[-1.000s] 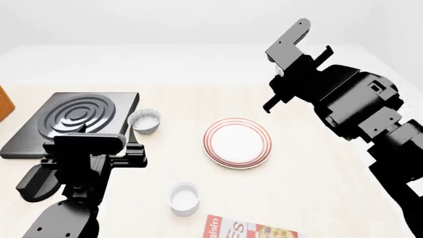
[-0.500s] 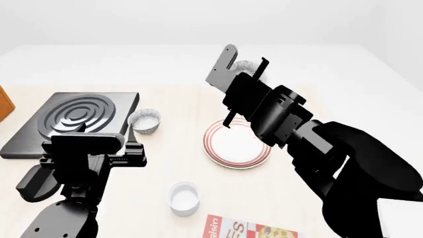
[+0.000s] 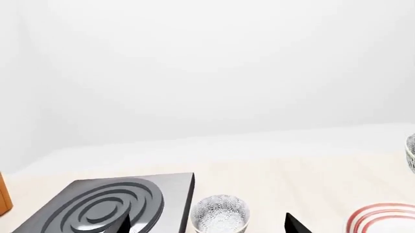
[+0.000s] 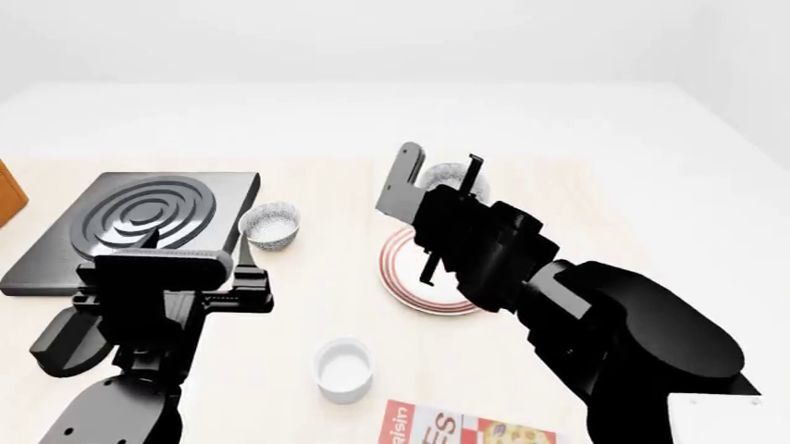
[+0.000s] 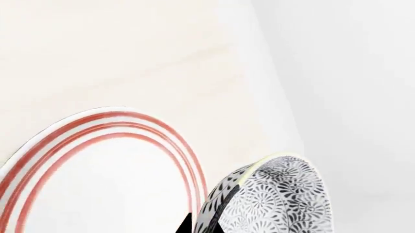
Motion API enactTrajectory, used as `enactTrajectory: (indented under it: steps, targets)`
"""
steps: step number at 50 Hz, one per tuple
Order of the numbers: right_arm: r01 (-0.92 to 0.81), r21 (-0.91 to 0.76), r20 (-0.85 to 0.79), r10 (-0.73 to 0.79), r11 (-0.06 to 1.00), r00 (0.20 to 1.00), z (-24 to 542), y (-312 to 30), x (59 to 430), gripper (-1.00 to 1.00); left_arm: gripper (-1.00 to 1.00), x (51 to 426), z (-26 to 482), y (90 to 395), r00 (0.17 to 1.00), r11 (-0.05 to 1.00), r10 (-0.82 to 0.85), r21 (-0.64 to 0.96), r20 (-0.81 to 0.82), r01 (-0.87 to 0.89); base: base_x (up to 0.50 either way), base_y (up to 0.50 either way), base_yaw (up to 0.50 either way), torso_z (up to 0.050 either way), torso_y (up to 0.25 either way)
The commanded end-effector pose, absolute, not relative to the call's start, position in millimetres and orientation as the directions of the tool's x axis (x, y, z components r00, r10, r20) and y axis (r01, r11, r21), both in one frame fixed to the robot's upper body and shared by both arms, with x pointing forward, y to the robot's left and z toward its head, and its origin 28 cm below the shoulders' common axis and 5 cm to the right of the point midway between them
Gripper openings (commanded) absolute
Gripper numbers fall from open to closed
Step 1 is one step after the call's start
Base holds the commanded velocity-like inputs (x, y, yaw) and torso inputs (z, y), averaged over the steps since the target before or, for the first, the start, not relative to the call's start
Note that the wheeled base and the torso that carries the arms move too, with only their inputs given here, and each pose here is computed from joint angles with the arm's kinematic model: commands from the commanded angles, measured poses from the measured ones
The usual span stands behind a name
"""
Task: Pick the akita bowl next to the cookies box and place it on the plate.
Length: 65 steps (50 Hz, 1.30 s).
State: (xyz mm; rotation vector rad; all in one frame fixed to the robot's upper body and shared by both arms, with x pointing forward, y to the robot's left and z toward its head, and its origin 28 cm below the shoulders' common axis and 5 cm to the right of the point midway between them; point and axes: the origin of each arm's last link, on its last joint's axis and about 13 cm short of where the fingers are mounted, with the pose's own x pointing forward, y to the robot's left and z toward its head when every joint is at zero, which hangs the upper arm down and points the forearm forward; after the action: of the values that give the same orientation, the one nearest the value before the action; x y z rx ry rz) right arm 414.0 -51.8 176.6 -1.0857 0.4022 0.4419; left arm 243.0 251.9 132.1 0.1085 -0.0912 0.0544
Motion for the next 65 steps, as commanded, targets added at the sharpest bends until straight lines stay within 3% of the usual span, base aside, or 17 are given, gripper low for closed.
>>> enactTrajectory:
  steps: [1, 14, 46, 47, 55, 65]
  targets:
    - [-0.554, -0.761, -0.54, 0.145, 0.336, 0.829, 172.5, -48.5, 412.1, -1.0, 1.0, 243.7, 130.6, 250.7, 0.994, 0.988, 0.045, 0.14, 0.095, -0.058, 0.0, 0.0, 0.0, 0.0, -0.25]
    - [-0.556, -0.759, -0.542, 0.144, 0.338, 0.828, 172.2, -48.7, 412.0, -1.0, 1.0, 242.5, 128.7, 250.6, 0.995, 0.989, 0.038, 0.136, 0.093, -0.051, 0.0, 0.0, 0.0, 0.0, -0.24]
    - [-0.572, -0.736, -0.567, 0.132, 0.362, 0.813, 170.5, -48.9, 410.3, -1.0, 1.0, 238.7, 131.8, 251.1, 0.993, 0.992, 0.039, 0.114, 0.115, -0.053, 0.0, 0.0, 0.0, 0.0, -0.035]
    - [-0.578, -0.731, -0.573, 0.135, 0.363, 0.809, 171.0, -48.8, 410.3, 1.0, 1.0, 238.6, 131.7, 251.3, 0.993, 0.992, 0.04, 0.113, 0.115, -0.053, 0.0, 0.0, 0.0, 0.0, 0.0]
    - [-0.577, -0.738, -0.573, 0.126, 0.351, 0.81, 171.0, -50.0, 410.6, 1.0, 1.0, 237.4, 131.3, 251.8, 0.994, 0.994, 0.025, 0.1, 0.109, -0.036, 0.0, 0.0, 0.0, 0.0, 0.015]
    - [-0.572, -0.741, -0.567, 0.128, 0.352, 0.814, 174.3, -49.7, 411.4, 1.0, 1.0, 237.2, 131.6, 251.7, 0.994, 0.995, 0.013, 0.098, 0.108, -0.023, 0.0, 0.0, 0.0, 0.0, 0.249]
